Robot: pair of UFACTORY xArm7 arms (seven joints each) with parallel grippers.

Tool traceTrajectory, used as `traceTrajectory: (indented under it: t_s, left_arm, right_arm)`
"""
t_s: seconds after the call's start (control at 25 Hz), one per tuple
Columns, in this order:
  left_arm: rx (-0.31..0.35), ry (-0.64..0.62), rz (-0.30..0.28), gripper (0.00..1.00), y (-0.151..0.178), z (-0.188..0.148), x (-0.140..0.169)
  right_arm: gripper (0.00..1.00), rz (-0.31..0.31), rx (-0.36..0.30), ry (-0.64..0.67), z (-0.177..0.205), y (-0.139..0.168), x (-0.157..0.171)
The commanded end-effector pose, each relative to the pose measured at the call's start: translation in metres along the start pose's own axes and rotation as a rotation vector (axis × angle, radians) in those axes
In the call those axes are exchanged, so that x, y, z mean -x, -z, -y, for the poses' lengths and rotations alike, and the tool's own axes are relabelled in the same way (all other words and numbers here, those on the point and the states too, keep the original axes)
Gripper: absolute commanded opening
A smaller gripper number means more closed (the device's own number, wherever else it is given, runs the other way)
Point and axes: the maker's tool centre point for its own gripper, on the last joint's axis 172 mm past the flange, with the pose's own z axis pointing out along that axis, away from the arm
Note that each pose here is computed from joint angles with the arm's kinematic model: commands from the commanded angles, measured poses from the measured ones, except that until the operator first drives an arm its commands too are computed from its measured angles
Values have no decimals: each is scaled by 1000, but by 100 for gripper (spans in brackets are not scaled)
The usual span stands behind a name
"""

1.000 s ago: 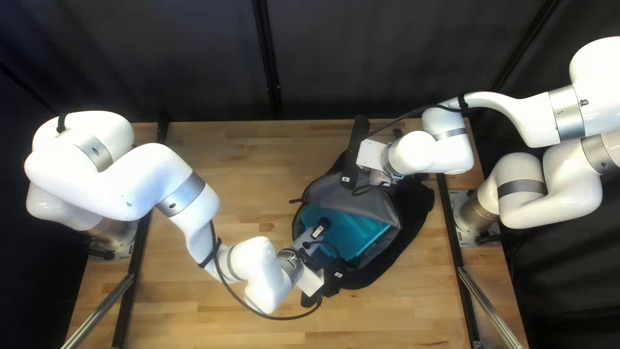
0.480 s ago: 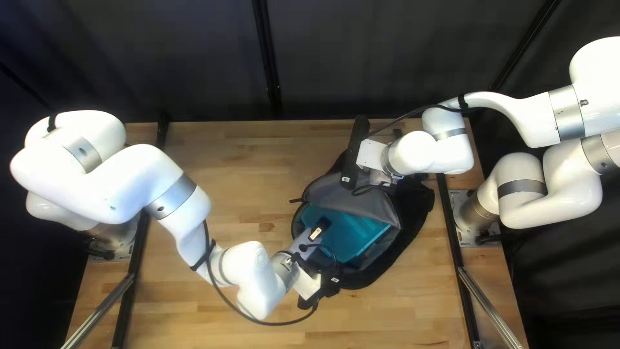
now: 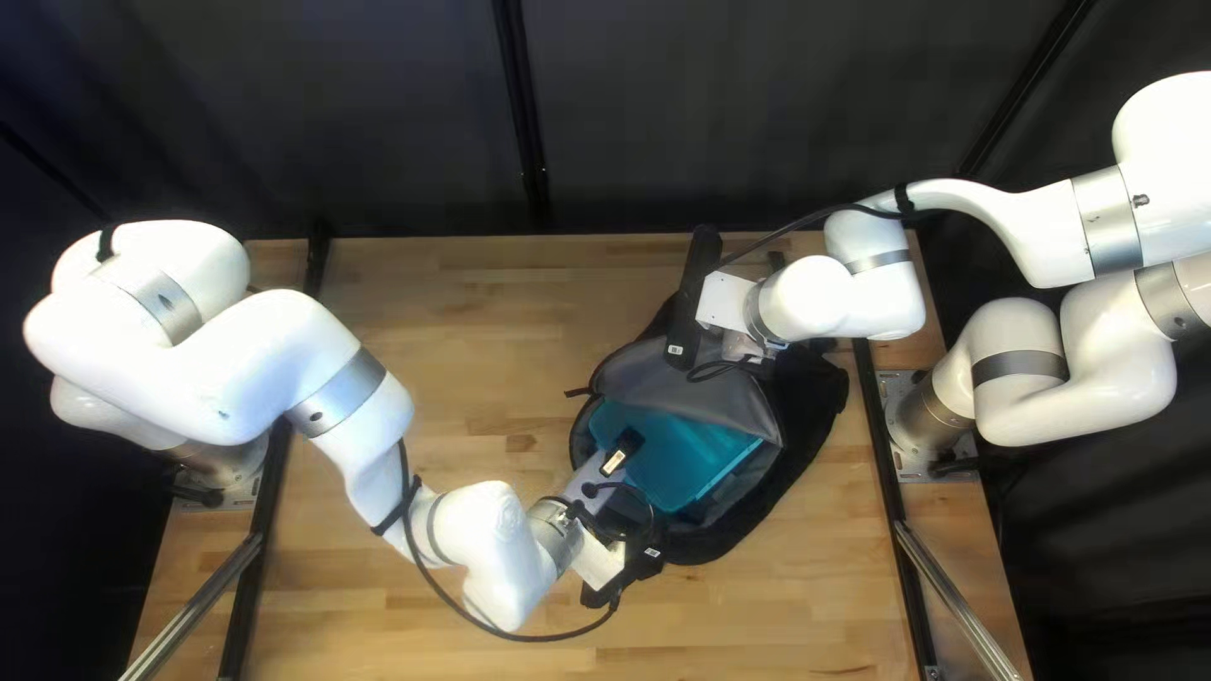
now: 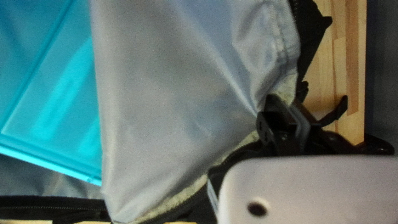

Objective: Remove a lunch box from a kids backpack

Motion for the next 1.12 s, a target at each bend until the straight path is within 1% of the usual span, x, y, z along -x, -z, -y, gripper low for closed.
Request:
traceTrajectory:
  t_s: [0.04, 0.36, 0.4, 0.44, 0.92, 1.12]
  left_arm:
    - [14, 7, 7, 100, -12, -8, -2]
    - [18, 12, 16, 100, -15, -11, 1]
    - [17, 11, 16, 77, -15, -11, 1]
    - [14, 8, 15, 0, -14, -11, 0]
    - [-7, -11, 6, 0, 12, -8, -6]
    - [-12, -22, 6, 0, 31, 0, -2]
  right_arm:
    - [0, 0, 0, 0, 0, 0, 0]
    - [0, 0, 0, 0, 0, 0, 0]
    - [0, 0, 0, 0, 0, 0, 0]
    - [0, 0, 0, 0, 0, 0, 0]
    - [0, 0, 0, 0, 0, 0, 0]
    - [0, 0, 0, 0, 0, 0, 0]
